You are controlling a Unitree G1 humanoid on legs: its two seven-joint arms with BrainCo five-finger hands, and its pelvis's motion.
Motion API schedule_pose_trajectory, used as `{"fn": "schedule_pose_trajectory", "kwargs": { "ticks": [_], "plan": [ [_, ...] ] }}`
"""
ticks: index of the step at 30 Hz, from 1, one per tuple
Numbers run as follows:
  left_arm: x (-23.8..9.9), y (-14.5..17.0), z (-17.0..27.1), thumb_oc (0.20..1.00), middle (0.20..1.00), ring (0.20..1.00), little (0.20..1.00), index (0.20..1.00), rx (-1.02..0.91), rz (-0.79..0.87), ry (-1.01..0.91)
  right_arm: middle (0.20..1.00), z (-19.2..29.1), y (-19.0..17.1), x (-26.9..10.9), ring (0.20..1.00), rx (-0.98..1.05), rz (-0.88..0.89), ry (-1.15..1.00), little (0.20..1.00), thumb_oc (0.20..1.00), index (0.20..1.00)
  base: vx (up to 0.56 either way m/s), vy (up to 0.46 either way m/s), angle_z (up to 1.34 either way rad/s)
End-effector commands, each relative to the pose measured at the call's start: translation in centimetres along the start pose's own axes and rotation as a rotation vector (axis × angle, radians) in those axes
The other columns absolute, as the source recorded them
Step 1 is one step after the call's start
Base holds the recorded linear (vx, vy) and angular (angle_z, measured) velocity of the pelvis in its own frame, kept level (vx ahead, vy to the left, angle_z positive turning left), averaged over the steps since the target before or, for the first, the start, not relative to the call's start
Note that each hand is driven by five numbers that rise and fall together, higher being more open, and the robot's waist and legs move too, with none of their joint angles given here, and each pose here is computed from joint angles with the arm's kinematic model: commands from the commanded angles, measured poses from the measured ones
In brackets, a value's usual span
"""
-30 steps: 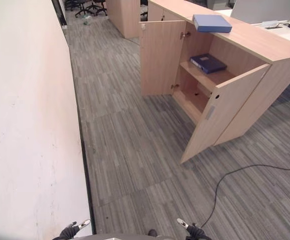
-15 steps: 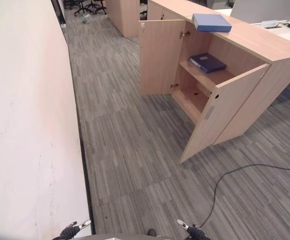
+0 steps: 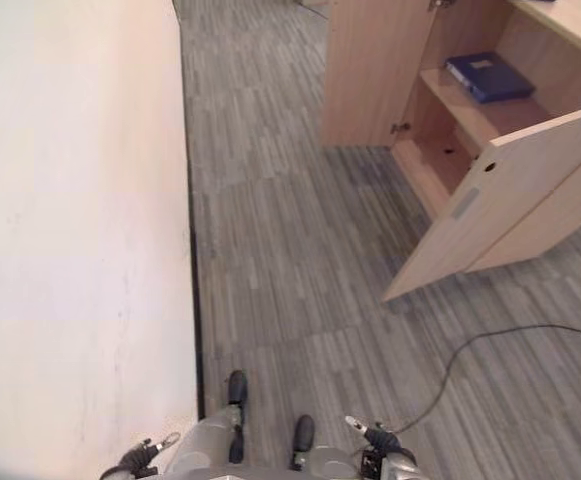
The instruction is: Put the empty folder in the office cabinet
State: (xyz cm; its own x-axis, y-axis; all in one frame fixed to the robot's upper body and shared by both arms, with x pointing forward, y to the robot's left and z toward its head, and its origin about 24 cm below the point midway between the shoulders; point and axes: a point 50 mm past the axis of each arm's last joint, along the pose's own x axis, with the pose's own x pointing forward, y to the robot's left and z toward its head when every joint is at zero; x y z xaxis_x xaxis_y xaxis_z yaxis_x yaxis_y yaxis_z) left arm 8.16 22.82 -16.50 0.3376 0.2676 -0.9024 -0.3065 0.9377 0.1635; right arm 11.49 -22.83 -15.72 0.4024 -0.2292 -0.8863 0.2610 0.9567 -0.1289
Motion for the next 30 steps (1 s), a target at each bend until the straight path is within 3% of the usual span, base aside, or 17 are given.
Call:
{"fn": "schedule_pose_trajectory", "kwargs": {
  "ticks": [1,8,10,19,26,30],
  "plan": [
    [-0.2,0.9,-0.9,1.0,1.0,1.0,1.0,1.0,-0.007,0.023,0.009,1.0,-0.9,-0.7,-0.2,1.0,-0.057,-0.003,0.005,1.0,1.0,1.0,0.31,0.131,0.0],
    [-0.3,1.6,-1.4,1.0,1.0,1.0,1.0,1.0,-0.017,0.038,0.017,1.0,-2.5,-1.0,-0.5,1.0,-0.069,0.002,0.063,1.0,1.0,1.0,0.29,0.169,-0.32],
    [-0.3,1.9,-0.9,1.0,1.0,1.0,1.0,1.0,0.007,0.03,-0.001,1.0,-2.4,-3.5,-0.5,1.0,-0.037,-0.052,0.104,1.0,1.0,1.0,0.31,0.22,-0.1],
    [0.1,1.5,1.7,1.0,1.0,1.0,1.0,1.0,0.048,0.019,-0.078,1.0,0.8,-0.3,0.1,1.0,-0.006,0.019,-0.027,1.0,1.0,1.0,0.18,0.273,0.07],
    [0.0,1.4,0.6,1.0,1.0,1.0,1.0,1.0,0.065,0.01,-0.047,1.0,3.0,-0.6,0.3,1.0,0.03,0.009,-0.084,1.0,1.0,1.0,0.22,-0.098,0.13],
    [-0.2,1.8,-0.9,1.0,1.0,1.0,1.0,1.0,0.083,0.018,0.006,1.0,0.2,-1.6,0.0,1.0,0.016,-0.017,0.003,1.0,1.0,1.0,0.28,-0.165,0.54]
  ]
}}
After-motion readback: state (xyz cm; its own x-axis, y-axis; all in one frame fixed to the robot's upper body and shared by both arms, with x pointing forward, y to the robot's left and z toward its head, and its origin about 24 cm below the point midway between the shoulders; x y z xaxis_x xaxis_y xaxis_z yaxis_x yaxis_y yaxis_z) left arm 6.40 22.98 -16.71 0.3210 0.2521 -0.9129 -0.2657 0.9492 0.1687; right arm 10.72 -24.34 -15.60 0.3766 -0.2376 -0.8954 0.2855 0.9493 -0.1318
